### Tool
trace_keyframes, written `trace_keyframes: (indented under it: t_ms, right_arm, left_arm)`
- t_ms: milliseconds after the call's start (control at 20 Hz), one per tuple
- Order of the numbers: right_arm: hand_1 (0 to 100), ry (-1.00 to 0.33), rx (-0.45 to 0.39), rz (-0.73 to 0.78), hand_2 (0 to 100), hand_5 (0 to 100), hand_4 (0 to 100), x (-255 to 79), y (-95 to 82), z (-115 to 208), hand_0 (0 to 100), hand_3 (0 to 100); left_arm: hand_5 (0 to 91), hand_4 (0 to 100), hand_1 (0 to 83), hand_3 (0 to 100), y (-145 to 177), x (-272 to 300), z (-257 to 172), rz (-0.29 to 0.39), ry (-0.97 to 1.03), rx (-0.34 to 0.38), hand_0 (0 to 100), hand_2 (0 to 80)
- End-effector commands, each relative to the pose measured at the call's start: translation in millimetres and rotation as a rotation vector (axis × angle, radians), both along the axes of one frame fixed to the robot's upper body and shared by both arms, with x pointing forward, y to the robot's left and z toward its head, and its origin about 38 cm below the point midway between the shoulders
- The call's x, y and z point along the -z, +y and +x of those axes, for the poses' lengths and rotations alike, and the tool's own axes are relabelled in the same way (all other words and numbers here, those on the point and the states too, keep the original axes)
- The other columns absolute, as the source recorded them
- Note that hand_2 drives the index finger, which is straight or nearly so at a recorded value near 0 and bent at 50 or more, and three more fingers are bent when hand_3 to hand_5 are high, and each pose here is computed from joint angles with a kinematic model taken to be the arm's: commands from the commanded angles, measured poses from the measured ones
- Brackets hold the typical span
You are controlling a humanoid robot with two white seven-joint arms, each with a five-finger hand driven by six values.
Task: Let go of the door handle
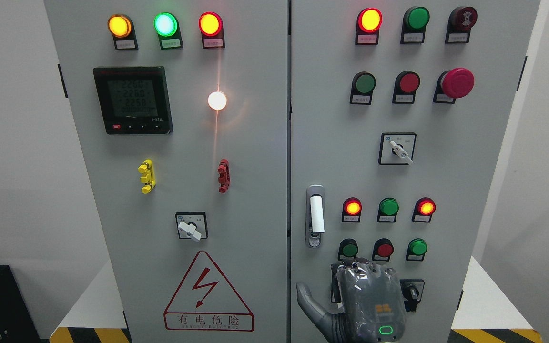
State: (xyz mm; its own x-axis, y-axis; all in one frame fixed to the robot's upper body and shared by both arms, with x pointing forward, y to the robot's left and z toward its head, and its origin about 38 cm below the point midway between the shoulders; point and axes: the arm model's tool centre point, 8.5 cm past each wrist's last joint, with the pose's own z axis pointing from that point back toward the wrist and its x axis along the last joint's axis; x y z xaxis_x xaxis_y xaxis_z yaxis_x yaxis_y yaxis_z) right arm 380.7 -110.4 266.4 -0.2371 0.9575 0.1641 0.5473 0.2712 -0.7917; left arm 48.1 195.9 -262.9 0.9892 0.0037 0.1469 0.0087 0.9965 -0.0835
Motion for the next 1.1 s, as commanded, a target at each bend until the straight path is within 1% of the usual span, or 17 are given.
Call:
trace_keyframes:
  t_ms: [0, 250, 601, 1052]
  right_arm:
    - [21, -0.038, 0.0, 0.013, 100, 100, 95, -19.8, 4.2, 5.7, 21, 100]
    - [27, -0.05, 0.027, -0.03, 100, 100, 95, -21.6, 6.3, 15.2, 21, 100]
    - [34, -0.06, 0.045, -0.031, 100, 100, 95, -30.5, 6.2, 29.7, 20, 100]
    - [34, -0.057, 0.054, -0.026, 99, 100, 95, -35.6, 6.4, 38.5, 21, 100]
  left_arm:
    - [0.0, 0, 55.6, 0, -0.1, 0.0, 0.1, -0.001, -0.001, 0.0, 12, 0.0]
    - [0.0, 0, 55.6, 0, -0.1, 0.0, 0.1, -0.001, -0.001, 0.0, 12, 0.0]
    - [0.0, 0, 55.6, 0, -0.1, 0.0, 0.1, -0.001, -0.001, 0.0, 12, 0.0]
    - [0.0, 0, 55.6, 0, -0.1, 0.0, 0.1, -0.001, -0.001, 0.0, 12, 0.0]
